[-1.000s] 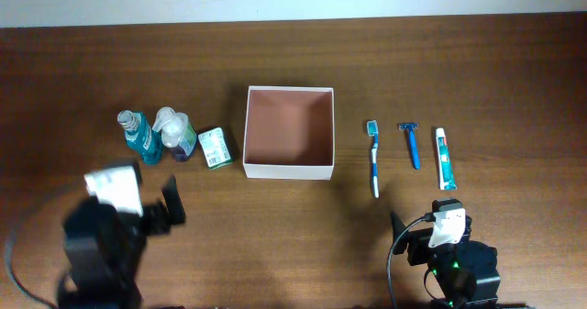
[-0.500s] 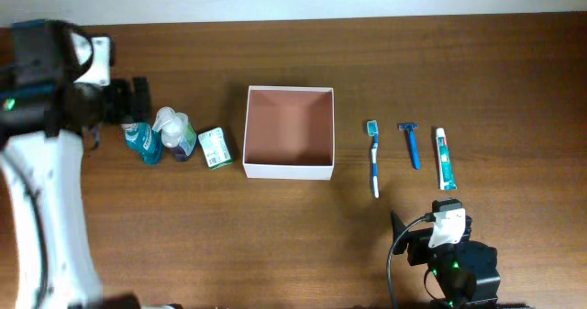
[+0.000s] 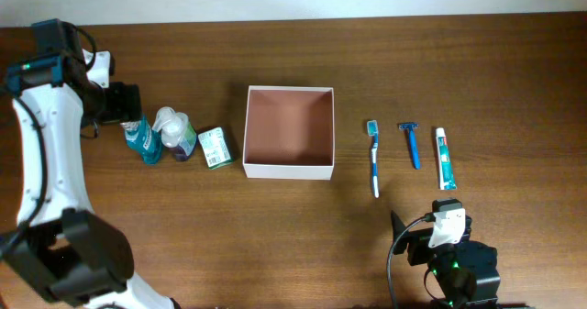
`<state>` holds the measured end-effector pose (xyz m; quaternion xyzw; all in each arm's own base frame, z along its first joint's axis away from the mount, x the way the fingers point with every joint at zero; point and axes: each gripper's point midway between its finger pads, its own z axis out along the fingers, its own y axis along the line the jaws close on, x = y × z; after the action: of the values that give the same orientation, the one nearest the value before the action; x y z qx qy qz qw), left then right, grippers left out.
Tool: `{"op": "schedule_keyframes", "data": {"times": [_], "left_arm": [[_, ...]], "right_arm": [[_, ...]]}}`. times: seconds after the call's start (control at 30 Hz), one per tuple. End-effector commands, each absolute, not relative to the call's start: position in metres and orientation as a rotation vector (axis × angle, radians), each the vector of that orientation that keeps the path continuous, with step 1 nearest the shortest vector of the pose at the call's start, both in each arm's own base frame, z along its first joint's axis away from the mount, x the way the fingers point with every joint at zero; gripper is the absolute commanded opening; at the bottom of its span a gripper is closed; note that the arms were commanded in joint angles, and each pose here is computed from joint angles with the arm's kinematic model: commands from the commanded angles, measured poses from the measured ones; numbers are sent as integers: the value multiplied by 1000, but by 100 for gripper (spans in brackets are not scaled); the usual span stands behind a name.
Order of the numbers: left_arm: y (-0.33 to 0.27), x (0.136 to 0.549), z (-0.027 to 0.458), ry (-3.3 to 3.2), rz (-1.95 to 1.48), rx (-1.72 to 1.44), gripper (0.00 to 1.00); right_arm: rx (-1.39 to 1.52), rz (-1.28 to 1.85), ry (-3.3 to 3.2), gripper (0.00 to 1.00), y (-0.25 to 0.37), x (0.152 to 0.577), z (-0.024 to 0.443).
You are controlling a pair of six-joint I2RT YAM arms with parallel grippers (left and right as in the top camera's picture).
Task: Pack container
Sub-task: 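Reach the left gripper to the teal mouthwash bottle and grasp it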
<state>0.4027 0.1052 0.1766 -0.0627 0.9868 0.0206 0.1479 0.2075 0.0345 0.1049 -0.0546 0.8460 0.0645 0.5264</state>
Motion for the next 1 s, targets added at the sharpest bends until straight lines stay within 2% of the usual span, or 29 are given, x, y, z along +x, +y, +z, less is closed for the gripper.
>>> {"op": "schedule_keyframes", "data": {"times": [0.0,0.03,0.1,0.23,0.33,0.43,0.53,0.7,0.83,0.97], "left_arm": [[111,411,154,2892,75,-118,89],[111,412,148,2905,73,-119,84],[111,414,136,2930,66,-106,82],[115,413,113,2992,80,-76,72],[118,413,104,3015,99,-78,60],[118,415,105,3003,103,-85,41],[118,415,109,2997,104,-98,29],[118,413,130,2968,106,-160,12],[117,411,165,2908,113,-224,1],[110,404,226,2789,117,-307,1]], "right_arm": [[-129,153,2018,99,34,208,104],[-129,153,2018,99,34,208,104],[-129,153,2018,99,34,208,104],[-129,153,2018,99,34,208,104],[-129,153,2018,99,34,208,104],[-129,153,2017,99,34,208,104],[-129,153,2017,99,34,208,104],[-129,153,2018,99,34,208,104],[-129,153,2017,99,34,208,104],[-129,153,2017,99,34,208,104]]}}
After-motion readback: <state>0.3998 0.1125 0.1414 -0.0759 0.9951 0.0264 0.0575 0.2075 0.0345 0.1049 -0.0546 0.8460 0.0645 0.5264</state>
